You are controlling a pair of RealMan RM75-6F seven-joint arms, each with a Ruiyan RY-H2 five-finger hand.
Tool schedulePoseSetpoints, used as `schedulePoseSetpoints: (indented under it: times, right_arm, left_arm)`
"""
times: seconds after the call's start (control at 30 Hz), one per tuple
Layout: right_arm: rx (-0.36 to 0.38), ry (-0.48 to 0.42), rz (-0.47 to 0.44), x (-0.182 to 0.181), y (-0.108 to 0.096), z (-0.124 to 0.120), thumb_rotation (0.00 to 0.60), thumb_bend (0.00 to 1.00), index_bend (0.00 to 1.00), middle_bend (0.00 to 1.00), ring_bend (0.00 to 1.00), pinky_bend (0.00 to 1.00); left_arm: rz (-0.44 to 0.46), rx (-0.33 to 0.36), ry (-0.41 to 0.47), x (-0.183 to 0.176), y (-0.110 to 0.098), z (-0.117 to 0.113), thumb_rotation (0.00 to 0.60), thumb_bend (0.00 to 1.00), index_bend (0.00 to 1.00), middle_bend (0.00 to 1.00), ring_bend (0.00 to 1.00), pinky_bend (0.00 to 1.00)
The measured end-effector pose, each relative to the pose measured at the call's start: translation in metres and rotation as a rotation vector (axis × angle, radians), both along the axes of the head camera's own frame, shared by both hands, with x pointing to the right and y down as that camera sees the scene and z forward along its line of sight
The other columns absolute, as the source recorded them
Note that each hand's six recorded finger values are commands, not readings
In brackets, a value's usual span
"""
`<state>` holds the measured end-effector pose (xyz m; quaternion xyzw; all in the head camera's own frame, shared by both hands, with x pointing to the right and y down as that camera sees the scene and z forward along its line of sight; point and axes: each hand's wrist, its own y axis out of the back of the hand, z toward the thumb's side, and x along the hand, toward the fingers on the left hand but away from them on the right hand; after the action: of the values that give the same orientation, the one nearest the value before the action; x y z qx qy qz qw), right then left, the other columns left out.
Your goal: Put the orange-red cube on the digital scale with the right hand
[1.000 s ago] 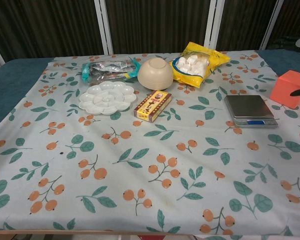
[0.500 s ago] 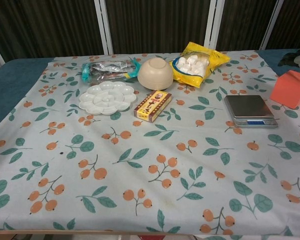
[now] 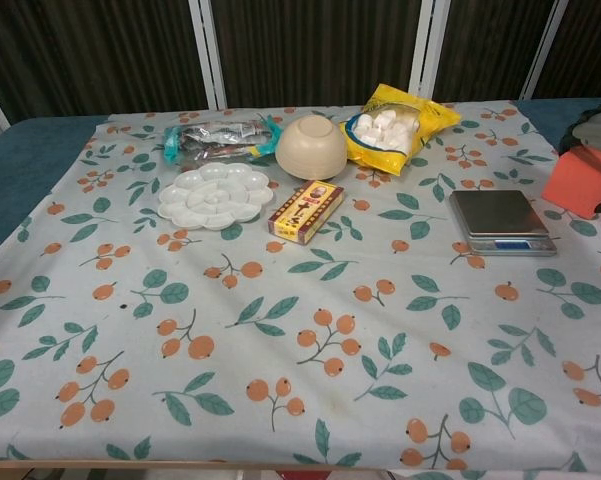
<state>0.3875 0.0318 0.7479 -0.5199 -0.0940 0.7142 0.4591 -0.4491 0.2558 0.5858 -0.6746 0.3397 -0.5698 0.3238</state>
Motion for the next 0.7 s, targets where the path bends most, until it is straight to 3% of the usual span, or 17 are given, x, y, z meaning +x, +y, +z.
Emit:
schedulePoseSetpoints:
  times: [0.1,0.23,0.37,0.7]
  right_arm:
    - [0.017,-0.011,0.015,-0.001,-0.004,-0.001,0.600,0.21,0.67,0.52,0.45,0.62]
    - [0.035,-0.024,0.012,-0.003,-0.005,-0.004,0.600,0.22,0.74,0.57,0.54,0.74]
    - [0.066,-0.049,-0.003,-0.008,-0.005,-0.012,0.600,0.22,0.75,0.58,0.55,0.76]
    - [0.091,-0.267,-0.018,-0.051,0.002,-0.047,0.600,0.22,0.75,0.58,0.55,0.74]
  left_arm:
    - [-0.001,0.004,0.004,0.000,0.000,-0.001,0.600,0.44,0.00,0.08,0.08,0.05]
    - [-0.002,0.006,0.007,0.000,0.000,-0.002,0.600,0.44,0.00,0.08,0.08,0.05]
    - [-0.001,0.006,0.010,0.000,0.001,-0.003,0.600,0.44,0.00,0.08,0.08,0.05]
    - [0.002,0.012,0.010,0.001,0.001,-0.005,0.600,0.44,0.00,0.08,0.08,0.05]
